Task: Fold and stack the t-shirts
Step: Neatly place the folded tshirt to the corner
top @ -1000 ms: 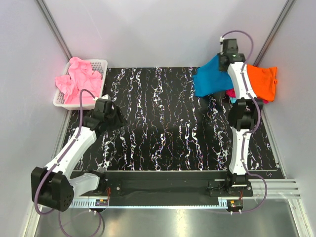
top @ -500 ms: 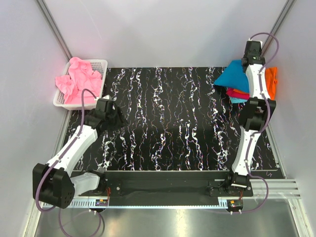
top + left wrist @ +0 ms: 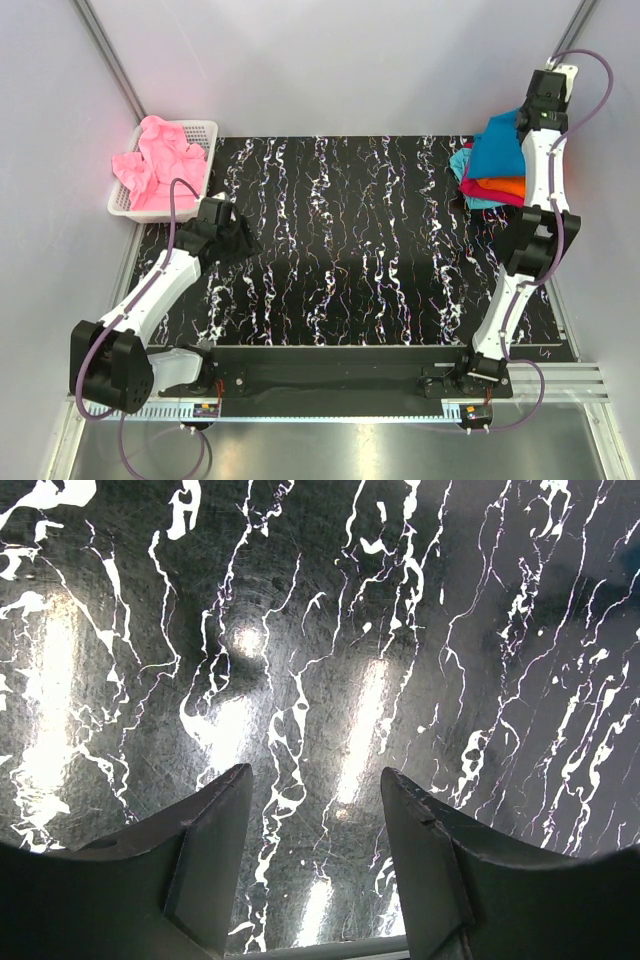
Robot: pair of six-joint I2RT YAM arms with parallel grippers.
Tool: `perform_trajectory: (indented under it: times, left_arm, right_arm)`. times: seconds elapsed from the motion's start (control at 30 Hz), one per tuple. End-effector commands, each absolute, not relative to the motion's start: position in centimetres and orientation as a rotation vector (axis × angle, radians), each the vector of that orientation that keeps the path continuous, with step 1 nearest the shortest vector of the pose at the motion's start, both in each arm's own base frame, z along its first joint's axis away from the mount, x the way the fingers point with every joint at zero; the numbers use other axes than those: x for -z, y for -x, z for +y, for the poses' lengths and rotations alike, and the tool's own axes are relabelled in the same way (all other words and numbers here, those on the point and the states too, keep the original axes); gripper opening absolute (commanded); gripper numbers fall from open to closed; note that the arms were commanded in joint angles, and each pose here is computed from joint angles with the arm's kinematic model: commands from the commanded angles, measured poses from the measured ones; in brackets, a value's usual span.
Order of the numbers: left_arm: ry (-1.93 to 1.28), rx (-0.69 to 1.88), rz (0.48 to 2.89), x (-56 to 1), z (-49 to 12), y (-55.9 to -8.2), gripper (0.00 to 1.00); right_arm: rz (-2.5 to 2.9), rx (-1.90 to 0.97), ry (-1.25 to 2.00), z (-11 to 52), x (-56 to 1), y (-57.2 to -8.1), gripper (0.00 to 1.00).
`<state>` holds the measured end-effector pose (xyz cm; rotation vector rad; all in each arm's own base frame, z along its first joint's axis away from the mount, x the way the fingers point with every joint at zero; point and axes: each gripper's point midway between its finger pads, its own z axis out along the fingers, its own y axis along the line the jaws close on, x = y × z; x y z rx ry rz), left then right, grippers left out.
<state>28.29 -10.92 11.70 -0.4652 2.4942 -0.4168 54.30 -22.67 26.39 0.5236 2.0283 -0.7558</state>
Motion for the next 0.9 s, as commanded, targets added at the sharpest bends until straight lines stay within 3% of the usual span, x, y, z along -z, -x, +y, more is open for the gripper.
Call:
perform_trajectory:
  times: [0.0, 0.5, 0.57, 0.67, 0.87]
  left_arm:
    - [0.430, 0.484, 2.416, -14.0, -11.6, -29.4, 0.59]
    - [0.433, 0.489, 2.431, -13.6, -11.7, -29.4, 0.59]
    - [0.430, 0.499, 2.439, -13.4, -12.0, -29.6, 0.59]
    - [0.424, 0.515, 2.442, -13.3, -12.3, -29.9, 0.59]
    - [0.401, 0.543, 2.447, -12.6, -12.8, -30.2, 0.59]
  right_arm:
    - [1.801, 0.789, -0.583, -23.6, -35.1, -53.0, 0.00]
    - [1.917, 0.914, -0.641, -25.6, -26.9, -54.9, 0.02]
    - [1.941, 0.932, -0.655, -25.8, -25.3, -55.2, 0.45]
    - [1.964, 0.921, -0.681, -25.8, -23.8, -55.5, 0.83]
    - [2.001, 0.820, -0.667, -24.7, -23.1, -56.2, 0.86]
